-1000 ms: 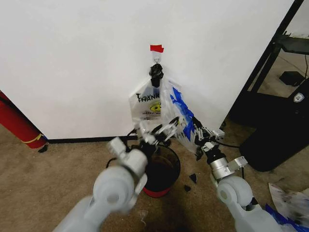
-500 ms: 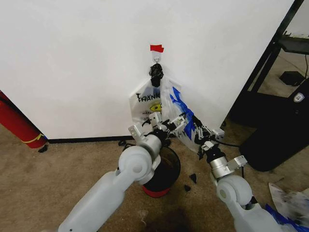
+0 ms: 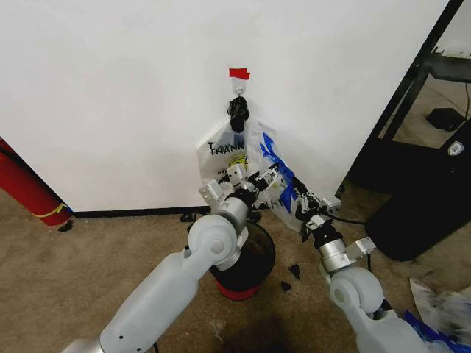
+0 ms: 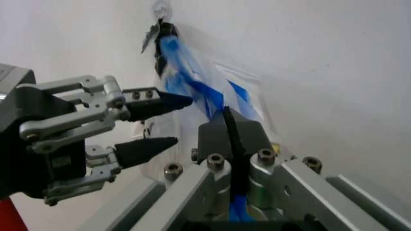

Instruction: Pick up the garbage bag from the wall and place it over the trash bin.

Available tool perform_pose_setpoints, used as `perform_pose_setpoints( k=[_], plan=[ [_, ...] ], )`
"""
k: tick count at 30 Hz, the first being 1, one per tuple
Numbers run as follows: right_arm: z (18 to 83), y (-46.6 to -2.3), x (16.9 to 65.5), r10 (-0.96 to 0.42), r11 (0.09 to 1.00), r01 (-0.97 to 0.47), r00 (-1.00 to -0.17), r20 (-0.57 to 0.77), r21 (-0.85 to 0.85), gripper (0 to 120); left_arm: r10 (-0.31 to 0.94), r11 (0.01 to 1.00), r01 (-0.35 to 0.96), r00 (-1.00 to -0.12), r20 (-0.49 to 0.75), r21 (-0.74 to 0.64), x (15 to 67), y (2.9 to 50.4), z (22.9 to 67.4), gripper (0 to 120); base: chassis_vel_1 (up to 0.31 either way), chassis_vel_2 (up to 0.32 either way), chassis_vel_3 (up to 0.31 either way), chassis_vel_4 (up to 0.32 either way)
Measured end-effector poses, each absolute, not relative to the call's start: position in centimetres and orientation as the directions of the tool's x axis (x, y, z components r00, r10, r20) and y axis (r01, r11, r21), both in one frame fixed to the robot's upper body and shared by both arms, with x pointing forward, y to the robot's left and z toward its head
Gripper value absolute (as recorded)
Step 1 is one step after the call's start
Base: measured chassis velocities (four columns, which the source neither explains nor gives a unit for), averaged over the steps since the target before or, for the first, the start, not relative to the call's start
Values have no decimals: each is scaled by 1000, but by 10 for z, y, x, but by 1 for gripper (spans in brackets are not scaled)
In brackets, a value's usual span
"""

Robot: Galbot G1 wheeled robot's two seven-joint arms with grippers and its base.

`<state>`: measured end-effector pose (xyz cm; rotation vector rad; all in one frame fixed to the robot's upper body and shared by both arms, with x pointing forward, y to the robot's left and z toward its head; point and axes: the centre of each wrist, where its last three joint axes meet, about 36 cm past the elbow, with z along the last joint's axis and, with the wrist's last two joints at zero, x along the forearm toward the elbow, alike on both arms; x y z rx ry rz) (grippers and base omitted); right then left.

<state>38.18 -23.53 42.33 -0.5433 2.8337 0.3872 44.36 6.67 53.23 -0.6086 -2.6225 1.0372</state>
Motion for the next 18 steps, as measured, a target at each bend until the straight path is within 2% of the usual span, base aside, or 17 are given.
perform_pose_setpoints(
  k=[14,18],
  plan=[
    [424,-238,379,-320,900,-379,-910,-265,216,0,449,676,294,-891,61,-675,444,60,529,1,0,0,0,0],
    [425,-240,380,-319,900,-377,-911,-261,218,3,440,673,300,-897,41,-676,440,66,535,0,0,0,0,0]
  ],
)
